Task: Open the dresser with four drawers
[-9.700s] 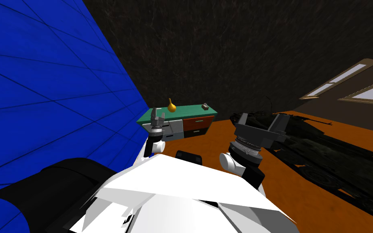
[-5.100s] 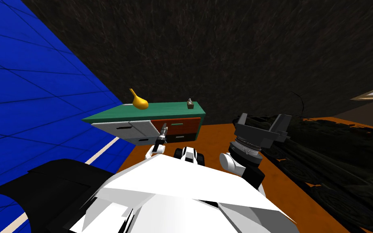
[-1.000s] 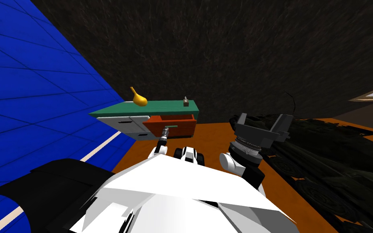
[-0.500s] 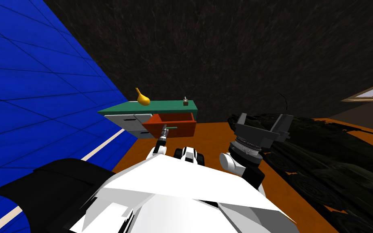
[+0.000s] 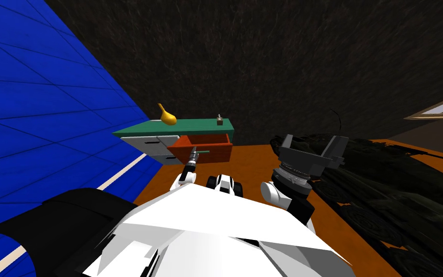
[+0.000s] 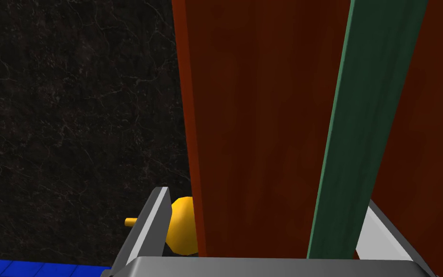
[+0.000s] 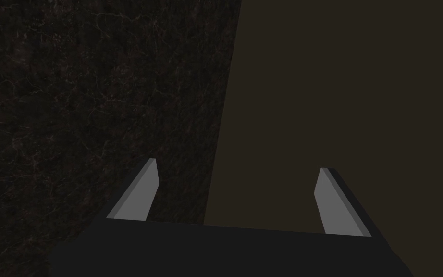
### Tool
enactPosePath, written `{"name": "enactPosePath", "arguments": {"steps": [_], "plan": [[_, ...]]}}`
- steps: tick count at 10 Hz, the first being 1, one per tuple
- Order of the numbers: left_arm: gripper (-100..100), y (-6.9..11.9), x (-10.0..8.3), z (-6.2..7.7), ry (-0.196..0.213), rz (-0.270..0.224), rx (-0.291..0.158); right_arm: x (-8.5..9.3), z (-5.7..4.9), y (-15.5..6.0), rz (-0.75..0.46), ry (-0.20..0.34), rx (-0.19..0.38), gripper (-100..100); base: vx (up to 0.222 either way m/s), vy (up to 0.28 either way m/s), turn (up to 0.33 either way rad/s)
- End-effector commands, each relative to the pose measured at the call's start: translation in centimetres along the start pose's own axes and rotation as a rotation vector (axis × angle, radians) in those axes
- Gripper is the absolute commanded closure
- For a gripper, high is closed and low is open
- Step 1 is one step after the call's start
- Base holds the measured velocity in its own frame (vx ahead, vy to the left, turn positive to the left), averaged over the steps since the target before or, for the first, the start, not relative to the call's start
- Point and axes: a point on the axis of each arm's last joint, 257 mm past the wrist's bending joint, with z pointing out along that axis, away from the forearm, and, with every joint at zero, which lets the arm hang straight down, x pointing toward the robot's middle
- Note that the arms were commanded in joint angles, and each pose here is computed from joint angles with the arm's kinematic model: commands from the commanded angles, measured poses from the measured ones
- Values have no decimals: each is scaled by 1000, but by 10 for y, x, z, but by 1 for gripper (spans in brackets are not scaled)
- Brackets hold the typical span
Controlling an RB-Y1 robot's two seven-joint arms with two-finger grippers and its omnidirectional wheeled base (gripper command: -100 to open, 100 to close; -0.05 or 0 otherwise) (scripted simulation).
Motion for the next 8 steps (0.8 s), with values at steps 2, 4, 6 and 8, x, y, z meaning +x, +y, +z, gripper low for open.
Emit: {"name": "enactPosePath", "arguments": {"steps": [2, 4, 6, 8], "plan": [[-100, -6, -4, -1, -2, -1, -15, 0, 0, 0, 0, 0, 0, 0, -2, -8, -11], [0, -3, -5, -2, -4, -2, -25, 0, 0, 0, 0, 0, 0, 0, 0, 0, 0], [0, 0, -5, -2, -4, -2, -32, 0, 0, 0, 0, 0, 0, 0, 0, 0, 0], [0, 1, -5, -3, -5, -2, -35, 0, 0, 0, 0, 0, 0, 0, 0, 0, 0]]}}
